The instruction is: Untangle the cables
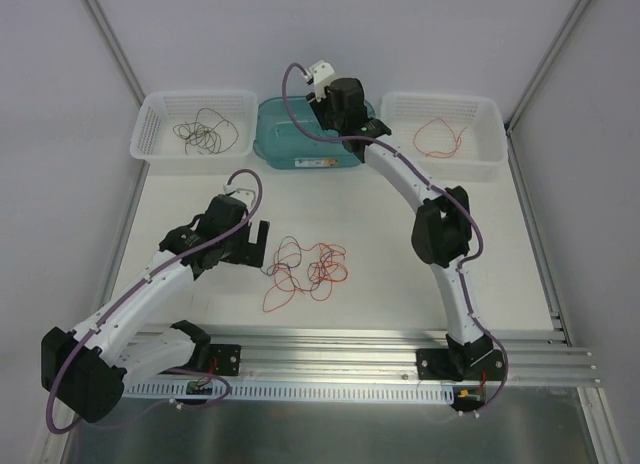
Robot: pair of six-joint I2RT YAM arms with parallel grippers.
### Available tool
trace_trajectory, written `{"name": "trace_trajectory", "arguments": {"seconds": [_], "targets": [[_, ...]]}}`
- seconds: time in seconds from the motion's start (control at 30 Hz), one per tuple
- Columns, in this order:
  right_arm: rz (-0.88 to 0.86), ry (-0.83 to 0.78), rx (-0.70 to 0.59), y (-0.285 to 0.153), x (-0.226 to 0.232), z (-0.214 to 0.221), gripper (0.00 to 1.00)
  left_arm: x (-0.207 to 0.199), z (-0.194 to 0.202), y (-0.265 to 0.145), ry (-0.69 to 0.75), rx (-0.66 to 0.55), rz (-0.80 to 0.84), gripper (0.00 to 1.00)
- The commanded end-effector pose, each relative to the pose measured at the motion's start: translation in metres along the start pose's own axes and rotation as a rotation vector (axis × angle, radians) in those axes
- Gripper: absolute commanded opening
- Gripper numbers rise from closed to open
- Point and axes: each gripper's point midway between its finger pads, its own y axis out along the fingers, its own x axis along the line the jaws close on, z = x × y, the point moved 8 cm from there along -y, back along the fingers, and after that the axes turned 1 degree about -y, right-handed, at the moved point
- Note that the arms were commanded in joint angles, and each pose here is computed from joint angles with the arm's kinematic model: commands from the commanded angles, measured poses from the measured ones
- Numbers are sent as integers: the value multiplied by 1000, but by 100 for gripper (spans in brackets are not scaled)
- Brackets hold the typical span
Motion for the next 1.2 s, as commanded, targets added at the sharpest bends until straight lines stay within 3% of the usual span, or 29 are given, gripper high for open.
{"name": "trace_trajectory", "arguments": {"seconds": [0.0, 0.1, 0.23, 0.47, 0.6, 0.77, 0.97, 1.17], "targets": [[55, 13, -118, 22, -6, -15, 44, -4, -2, 4, 8, 11, 37, 99], [92, 21, -127, 29, -7, -12, 70, -4, -2, 5, 7, 16, 38, 99], [92, 34, -101, 9, -9, -13, 81, -3, -2, 3, 11, 8, 37, 99], [-29, 120, -4, -73, 9, -18, 85, -5, -2, 1, 14, 3, 62, 99], [-168, 235, 131, -120, 31, 4, 85, -9, -1, 0, 16, 8, 103, 99], [-203, 316, 310, -174, 68, 58, 87, -15, 0, 0, 20, 12, 176, 99], [-198, 403, 470, -219, 112, 110, 87, -20, 1, 3, 36, 38, 220, 99], [-192, 436, 548, -232, 152, 137, 87, -19, 1, 2, 43, 30, 217, 99]]}}
